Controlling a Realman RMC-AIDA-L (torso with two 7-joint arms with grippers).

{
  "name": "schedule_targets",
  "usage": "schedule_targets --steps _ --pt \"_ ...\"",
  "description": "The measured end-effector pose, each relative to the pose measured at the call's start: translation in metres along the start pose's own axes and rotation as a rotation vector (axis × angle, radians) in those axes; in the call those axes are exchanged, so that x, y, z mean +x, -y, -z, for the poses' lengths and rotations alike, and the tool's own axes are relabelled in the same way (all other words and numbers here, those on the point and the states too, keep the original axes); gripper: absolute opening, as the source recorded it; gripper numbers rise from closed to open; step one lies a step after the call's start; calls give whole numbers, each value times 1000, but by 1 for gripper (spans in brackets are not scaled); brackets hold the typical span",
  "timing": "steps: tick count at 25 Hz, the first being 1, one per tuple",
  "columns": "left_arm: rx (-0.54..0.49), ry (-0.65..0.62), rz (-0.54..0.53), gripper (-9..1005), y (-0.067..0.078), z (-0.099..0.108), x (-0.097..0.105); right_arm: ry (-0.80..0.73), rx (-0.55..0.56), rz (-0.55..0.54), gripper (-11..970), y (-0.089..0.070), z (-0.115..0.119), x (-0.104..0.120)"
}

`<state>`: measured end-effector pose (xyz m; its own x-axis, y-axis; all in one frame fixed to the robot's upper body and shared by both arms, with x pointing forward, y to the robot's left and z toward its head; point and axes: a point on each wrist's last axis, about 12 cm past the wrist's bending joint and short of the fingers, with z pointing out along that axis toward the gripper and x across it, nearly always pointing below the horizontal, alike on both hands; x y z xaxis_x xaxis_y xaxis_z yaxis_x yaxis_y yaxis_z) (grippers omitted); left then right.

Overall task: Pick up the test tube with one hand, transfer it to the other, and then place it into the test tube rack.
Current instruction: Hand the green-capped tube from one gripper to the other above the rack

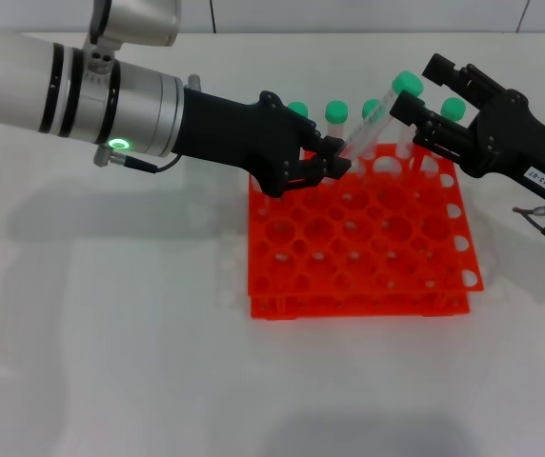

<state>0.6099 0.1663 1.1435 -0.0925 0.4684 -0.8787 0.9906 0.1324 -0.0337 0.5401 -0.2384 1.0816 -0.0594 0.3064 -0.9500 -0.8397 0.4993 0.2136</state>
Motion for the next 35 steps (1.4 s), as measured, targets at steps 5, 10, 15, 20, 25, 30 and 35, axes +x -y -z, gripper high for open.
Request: schedule_targets --steps 5,10,15,20,25,30,35 --pt "-2 0 2 266 0 1 1 1 -2 -1 740 0 0 0" --pt "-1 1 -2 270 1 0 2 1 -5 -1 738 0 -2 -1" --pt "0 2 -7 275 1 -1 1 -3 -16 -10 638 -1 -3 -1" --pt "1 2 -10 279 1 -1 1 -2 -20 -13 464 -1 -3 -1" --pt "4 2 -14 283 2 -3 1 -1 -22 -18 400 -1 -4 -1" --pt "6 4 -16 287 3 -4 1 -7 -33 -24 391 -1 -7 -1" --pt "0 5 -16 292 3 -4 1 -9 -35 -24 309 -1 -8 -2"
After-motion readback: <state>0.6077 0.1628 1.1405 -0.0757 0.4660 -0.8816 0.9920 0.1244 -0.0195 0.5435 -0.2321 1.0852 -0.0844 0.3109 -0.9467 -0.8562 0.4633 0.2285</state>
